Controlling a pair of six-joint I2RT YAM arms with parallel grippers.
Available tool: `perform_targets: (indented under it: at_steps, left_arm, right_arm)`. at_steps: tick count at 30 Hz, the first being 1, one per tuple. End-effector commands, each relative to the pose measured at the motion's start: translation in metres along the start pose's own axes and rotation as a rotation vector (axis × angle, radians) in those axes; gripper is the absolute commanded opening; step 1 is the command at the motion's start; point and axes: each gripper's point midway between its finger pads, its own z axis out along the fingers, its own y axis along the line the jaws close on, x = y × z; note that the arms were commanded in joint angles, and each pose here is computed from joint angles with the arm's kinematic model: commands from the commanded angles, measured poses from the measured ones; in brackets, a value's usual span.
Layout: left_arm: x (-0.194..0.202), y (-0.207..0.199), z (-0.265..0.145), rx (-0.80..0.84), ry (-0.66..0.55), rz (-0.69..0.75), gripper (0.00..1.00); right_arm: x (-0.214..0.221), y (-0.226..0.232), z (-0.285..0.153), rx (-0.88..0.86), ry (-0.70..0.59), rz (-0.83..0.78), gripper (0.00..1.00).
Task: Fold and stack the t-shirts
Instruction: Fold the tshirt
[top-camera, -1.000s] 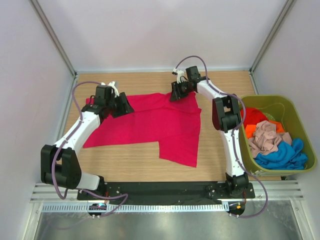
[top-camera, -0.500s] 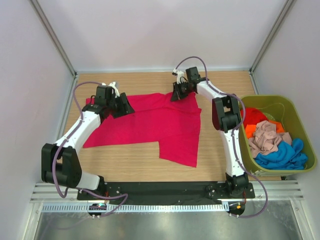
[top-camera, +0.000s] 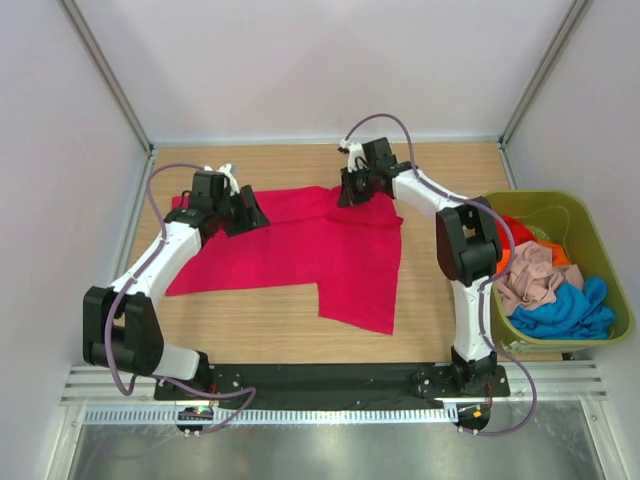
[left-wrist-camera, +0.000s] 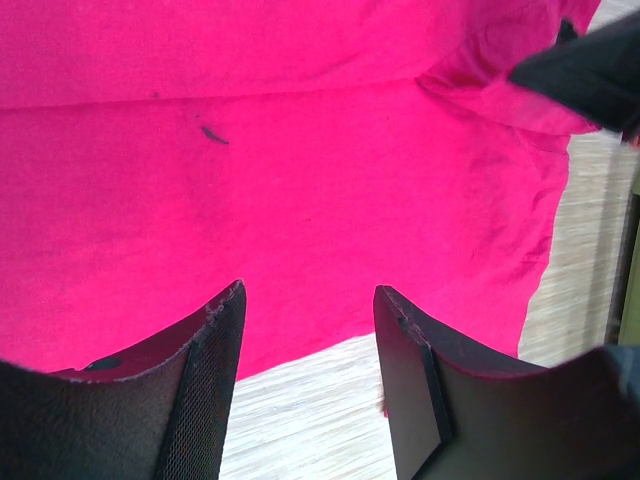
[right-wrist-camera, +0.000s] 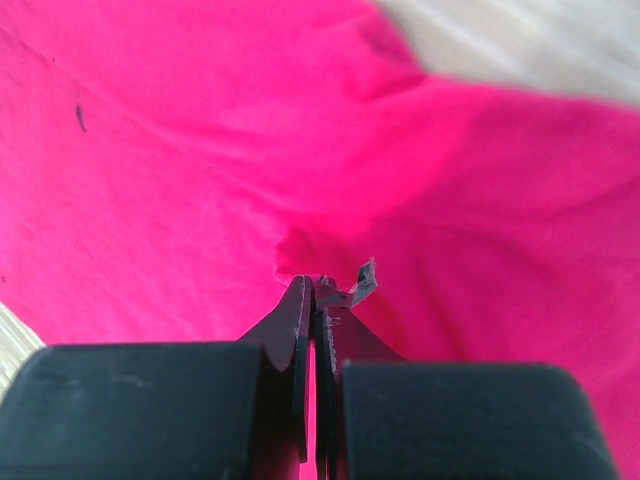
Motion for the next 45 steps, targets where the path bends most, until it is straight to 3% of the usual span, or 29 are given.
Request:
perform_targets:
  at_steps: [1,11,14,15,17,21,26,30,38,45]
  left_arm:
    - [-0.021,-0.013,-0.008,0.027,-0.062,0.034,0.56]
    - [-0.015,-0.002,-0.006,-0.034,-0.039,-0.001,0.57]
    - [-0.019,-0.006,-0.009,-0.026,-0.053,-0.012,0.57]
    - [-0.020,-0.008,-0.010,-0.022,-0.058,-0.016,0.57]
    - [-0.021,-0.016,-0.009,-0.011,-0.060,-0.025,0.57]
    - [-0.023,-0.038,-0.002,0.027,-0.075,-0.018,0.57]
    - [-0.039,-0.053,0.020,0.019,-0.087,0.026,0.58]
    - [-0.052,-0.033,0.044,-0.054,-0.056,0.012,0.59]
    - [-0.085,0.059,0.086,-0.201,-0.033,-0.140,0.58]
    - [-0.113,0.134,0.100,-0.298,-0.050,-0.245,0.57]
  right_arm:
    - [-0.009,0.015,-0.015,0.104,-0.051,0.002,0.01]
    - [0.055,0.053,-0.029,0.293,0.006,0.032,0.04]
    - [0.054,0.062,-0.050,0.285,-0.032,0.067,0.19]
    - [0.052,0.065,-0.056,0.282,-0.046,0.073,0.31]
    - [0.044,0.071,-0.070,0.275,-0.077,0.077,0.38]
    - [0.034,0.048,-0.088,0.378,-0.095,0.086,0.41]
    - [0.007,-0.014,-0.097,0.354,-0.129,0.168,0.38]
    - [-0.014,-0.051,-0.090,0.326,-0.131,0.162,0.42]
    - [-0.038,-0.114,-0.050,0.257,-0.168,0.258,0.47]
    - [-0.053,-0.116,-0.015,0.107,-0.202,0.273,0.50]
